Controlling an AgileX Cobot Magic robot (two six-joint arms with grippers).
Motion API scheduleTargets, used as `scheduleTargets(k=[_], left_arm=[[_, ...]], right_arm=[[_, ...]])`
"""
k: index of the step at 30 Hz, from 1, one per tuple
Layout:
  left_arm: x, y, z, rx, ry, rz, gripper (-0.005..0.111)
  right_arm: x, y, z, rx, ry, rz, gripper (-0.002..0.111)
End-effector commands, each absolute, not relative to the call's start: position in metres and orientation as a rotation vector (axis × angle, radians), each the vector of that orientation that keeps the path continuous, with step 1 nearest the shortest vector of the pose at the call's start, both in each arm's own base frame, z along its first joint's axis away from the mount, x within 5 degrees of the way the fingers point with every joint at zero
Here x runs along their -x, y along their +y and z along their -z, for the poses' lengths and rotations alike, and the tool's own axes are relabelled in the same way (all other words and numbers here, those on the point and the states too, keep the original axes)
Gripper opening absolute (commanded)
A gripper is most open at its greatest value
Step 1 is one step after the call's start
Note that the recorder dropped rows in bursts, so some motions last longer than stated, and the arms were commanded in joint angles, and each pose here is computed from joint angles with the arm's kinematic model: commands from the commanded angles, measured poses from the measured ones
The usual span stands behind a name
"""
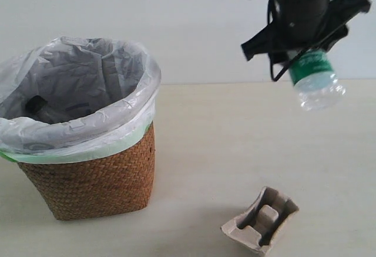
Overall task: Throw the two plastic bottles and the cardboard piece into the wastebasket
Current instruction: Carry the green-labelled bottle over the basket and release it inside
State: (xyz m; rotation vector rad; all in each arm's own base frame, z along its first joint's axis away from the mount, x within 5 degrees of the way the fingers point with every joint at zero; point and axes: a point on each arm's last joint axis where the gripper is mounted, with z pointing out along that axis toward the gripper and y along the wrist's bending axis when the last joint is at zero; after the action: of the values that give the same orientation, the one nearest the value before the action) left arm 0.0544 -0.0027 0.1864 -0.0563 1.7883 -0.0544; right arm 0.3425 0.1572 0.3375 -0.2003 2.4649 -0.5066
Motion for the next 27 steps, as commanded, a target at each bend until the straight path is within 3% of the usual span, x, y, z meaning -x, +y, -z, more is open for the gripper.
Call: scheduleTargets(k=[1,6,12,14,17,19,20,23,27], left_arm=[[-0.054,-0.002,-0.186,0.066,1.786,0.056,0.006],[-0.054,-0.002,-0.186,0.066,1.786,0.056,0.006],[-0.054,-0.002,-0.186,0.066,1.786,0.056,0.006],[-0.054,-0.002,-0.186,0.066,1.786,0.056,0.006],[-0.054,-0.002,-0.186,0.066,1.786,0.056,0.006],[-0.054,-0.002,-0.186,0.066,1.786,0.056,0.006],[-0.054,-0.002,-0.186,0.066,1.786,0.056,0.006],[-0.054,-0.002,-0.186,0.066,1.786,0.056,0.006],[-0.054,-0.002,-0.186,0.066,1.786,0.056,0.006]], right_arm=[[-0.328,0.133,-0.383,0.120,2.286,0.601,0.000],[-0.321,0.132,-0.390,0.102,2.293,0.553,0.000],[-0.326,0.148,-0.362,0.101,2.454,0.413,0.000],[-0.321,0.169,-0.357,0.284,2.555,0.146,0.000],[-0.309,0.219,-0.397,0.411,2.327,-0.685,0.002],[-0.304,0.239,-0.432,0.456,2.049,-1.038,0.017],[-0.301,0.243,-0.449,0.462,1.917,-1.145,0.033],[-0.300,0.248,-0.466,0.358,1.801,-1.231,0.105],[-0.310,0.247,-0.437,0.354,2.024,-1.051,0.100]])
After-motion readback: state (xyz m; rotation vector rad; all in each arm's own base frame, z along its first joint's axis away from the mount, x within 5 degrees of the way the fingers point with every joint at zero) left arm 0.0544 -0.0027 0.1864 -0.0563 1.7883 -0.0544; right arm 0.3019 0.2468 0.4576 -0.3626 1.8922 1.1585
